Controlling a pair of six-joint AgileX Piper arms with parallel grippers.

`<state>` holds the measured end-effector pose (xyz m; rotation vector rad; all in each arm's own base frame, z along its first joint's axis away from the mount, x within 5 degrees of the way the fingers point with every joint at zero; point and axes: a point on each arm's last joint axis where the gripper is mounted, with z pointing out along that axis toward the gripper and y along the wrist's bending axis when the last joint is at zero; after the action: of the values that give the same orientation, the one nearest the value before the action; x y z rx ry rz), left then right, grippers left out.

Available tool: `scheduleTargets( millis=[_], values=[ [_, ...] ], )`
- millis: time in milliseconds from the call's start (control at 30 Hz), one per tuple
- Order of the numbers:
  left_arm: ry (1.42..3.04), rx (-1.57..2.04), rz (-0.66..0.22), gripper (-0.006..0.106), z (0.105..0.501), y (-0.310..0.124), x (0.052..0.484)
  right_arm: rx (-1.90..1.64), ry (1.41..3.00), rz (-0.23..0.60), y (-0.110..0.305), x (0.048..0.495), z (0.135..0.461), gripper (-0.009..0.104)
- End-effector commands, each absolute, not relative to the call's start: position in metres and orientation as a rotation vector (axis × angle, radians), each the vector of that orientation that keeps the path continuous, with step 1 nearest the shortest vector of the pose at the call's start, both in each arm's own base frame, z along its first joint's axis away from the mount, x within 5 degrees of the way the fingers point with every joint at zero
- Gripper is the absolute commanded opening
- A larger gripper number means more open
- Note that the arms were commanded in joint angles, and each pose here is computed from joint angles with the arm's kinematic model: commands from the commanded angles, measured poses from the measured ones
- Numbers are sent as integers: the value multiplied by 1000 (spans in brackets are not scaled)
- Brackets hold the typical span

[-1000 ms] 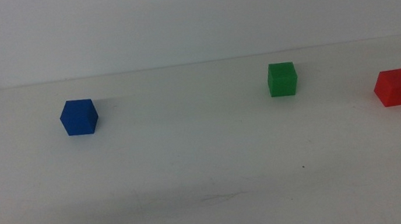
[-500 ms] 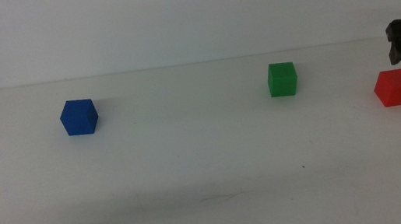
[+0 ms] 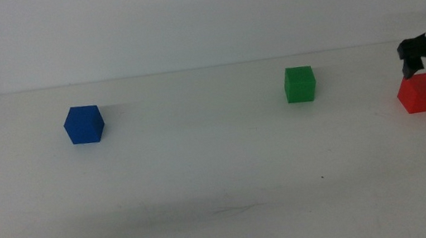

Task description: Stack red cubes first, then green, then blue cubes in a specific spot.

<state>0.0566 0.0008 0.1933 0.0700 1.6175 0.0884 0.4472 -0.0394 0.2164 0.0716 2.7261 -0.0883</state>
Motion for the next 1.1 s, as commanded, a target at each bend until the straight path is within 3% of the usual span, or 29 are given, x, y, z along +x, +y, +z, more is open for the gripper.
scheduleTargets(
  millis=[0,233,367,467,600,800,933,1067],
  values=[
    [1520,60,84,94,202,1,55,40,2601,-119,-43,452,244,94],
    [1520,60,84,94,202,1,55,11,2644,-122,-43,461,215,90],
    [1520,60,84,94,202,1,55,4,2660,-123,-44,463,207,78],
    [1520,60,84,94,202,1,55,8,2664,-124,-44,463,205,54],
    [1520,60,84,94,202,1,55,14,2662,-121,-42,460,213,0],
    [1520,60,84,94,202,1,55,31,2590,-95,-11,443,267,-1],
    [1520,60,84,94,202,1,55,53,2535,-96,43,427,298,-1],
    [1520,60,84,94,202,1,55,74,2549,-113,106,405,305,-1]
  ],
)
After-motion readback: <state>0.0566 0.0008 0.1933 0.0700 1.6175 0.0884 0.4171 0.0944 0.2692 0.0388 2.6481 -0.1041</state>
